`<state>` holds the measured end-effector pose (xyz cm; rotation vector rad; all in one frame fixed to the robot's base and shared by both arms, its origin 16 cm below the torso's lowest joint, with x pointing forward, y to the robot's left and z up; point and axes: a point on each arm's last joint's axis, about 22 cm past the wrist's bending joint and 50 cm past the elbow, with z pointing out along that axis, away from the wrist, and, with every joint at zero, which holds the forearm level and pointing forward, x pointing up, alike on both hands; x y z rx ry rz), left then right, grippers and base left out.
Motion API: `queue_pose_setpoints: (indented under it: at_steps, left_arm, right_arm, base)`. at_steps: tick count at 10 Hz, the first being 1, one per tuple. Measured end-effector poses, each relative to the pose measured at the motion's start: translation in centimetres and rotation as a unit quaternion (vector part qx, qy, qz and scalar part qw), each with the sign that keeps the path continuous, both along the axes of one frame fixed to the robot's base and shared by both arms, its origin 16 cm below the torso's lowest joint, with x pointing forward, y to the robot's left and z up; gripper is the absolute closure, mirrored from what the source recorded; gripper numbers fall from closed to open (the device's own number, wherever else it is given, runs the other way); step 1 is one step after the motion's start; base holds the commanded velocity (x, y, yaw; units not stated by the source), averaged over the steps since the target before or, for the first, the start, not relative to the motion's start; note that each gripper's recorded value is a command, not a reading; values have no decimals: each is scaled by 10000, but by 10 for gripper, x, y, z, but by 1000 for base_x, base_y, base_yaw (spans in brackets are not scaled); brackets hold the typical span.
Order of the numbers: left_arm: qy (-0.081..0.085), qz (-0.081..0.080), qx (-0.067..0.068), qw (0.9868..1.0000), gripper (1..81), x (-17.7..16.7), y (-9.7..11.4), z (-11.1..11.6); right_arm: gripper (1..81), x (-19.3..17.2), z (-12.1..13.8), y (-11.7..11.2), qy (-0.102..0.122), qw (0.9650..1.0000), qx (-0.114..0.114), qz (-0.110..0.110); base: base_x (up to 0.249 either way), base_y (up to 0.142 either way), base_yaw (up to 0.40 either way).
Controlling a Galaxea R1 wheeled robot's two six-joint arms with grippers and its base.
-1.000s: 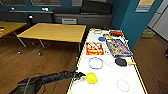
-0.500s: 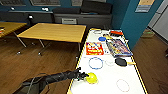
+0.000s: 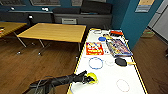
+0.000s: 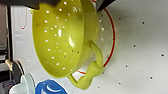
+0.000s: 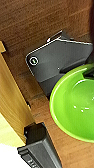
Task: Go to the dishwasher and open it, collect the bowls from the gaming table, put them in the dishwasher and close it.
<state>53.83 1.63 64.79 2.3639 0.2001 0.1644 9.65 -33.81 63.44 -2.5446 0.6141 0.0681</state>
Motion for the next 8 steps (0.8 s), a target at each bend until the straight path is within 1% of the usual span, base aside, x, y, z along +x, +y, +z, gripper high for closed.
queue_pose_setpoints:
  at_steps: [1,2,3,4,5,6,7,8]
  left_arm:
    - [-74,-30,15,10000,10,1,-2,-1]
    - [-216,-112,36,9997,10,1,-10,-2]
    - [-356,-233,41,9991,811,-3,-20,-4]
    - [-276,-477,277,9981,811,-23,-18,-22]
    - [-135,-441,170,9988,811,-40,-25,-27]
    - [-129,-458,189,9987,811,-39,-24,-26]
    - [-149,-470,215,9986,811,-38,-18,-25]
    - [-158,-452,233,9986,811,-37,-11,-26]
  right_arm:
    - [811,0,0,0,-4,10000,2,0]
    - [811,1,0,0,-8,10000,4,0]
    - [811,3,0,1,-28,10000,6,3]
    - [811,7,0,0,-62,10000,1,-2]
    - [811,8,-1,0,-68,10000,6,7]
    - [811,8,-1,0,-66,10000,6,11]
    - [811,7,-2,0,-53,10000,2,23]
    - [811,11,-4,1,-87,10000,2,14]
  base:
    - [0,0,0]
    - [0,0,0]
    - [0,0,0]
    - [0,0,0]
    - [0,0,0]
    - [0,0,0]
    - [0,0,0]
    - [0,0,0]
